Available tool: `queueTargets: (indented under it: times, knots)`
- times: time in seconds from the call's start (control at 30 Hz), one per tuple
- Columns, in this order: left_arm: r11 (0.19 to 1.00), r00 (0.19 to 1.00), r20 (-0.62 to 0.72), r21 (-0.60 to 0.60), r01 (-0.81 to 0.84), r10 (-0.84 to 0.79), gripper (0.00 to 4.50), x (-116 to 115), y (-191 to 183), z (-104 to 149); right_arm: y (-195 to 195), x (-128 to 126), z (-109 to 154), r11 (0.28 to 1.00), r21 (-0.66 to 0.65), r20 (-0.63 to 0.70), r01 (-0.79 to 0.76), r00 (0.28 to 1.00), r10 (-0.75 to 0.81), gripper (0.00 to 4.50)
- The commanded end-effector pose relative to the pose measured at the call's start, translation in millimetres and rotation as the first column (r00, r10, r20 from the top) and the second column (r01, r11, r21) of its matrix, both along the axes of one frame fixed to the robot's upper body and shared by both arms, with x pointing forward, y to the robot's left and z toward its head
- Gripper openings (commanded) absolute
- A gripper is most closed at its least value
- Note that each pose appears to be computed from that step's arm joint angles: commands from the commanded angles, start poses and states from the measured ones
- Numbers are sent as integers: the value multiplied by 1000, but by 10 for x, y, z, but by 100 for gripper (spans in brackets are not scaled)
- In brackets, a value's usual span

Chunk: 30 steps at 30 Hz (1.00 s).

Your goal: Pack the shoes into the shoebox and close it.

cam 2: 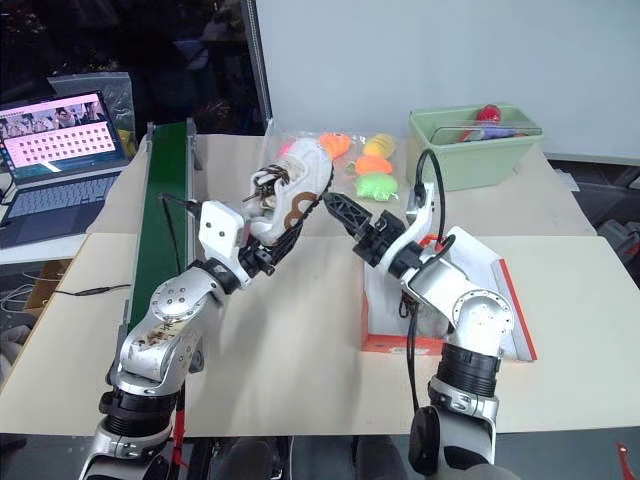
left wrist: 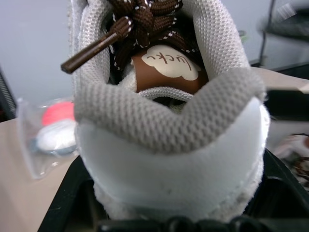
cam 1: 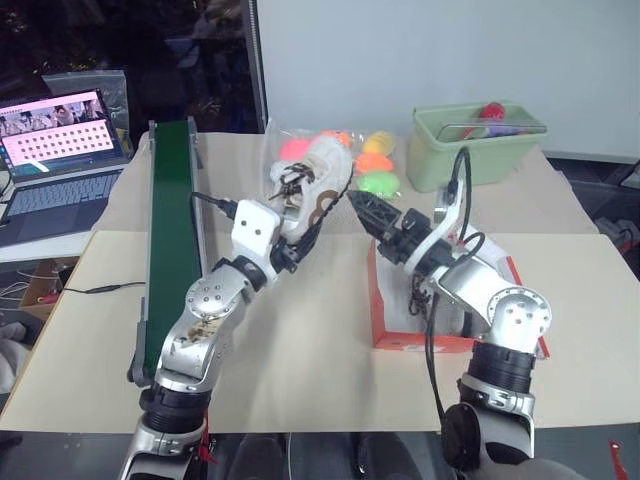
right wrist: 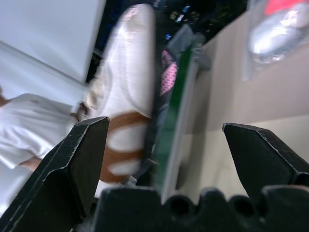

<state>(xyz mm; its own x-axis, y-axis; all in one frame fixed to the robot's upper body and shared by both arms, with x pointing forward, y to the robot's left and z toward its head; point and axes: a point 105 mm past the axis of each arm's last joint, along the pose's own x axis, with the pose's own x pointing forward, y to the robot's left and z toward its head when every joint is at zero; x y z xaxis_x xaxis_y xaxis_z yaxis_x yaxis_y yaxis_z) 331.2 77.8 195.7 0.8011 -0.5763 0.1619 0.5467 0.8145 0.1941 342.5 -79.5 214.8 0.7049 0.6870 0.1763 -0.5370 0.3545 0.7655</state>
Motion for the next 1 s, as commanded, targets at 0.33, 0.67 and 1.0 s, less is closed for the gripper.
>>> queueTargets:
  times: [0.33,0.67,1.0]
  knots:
    - [994,991,80,-25,108,-106,274,-74,-270,305,285,-175,262,996,-15,92,-91,991,92,450]
    - [995,993,74,-15,97,-96,268,-73,-250,278,242,-155,258,998,12,81,-69,994,68,217]
    - [996,996,34,9,87,-87,268,-82,-225,171,252,-163,293,998,14,83,-61,995,60,121]
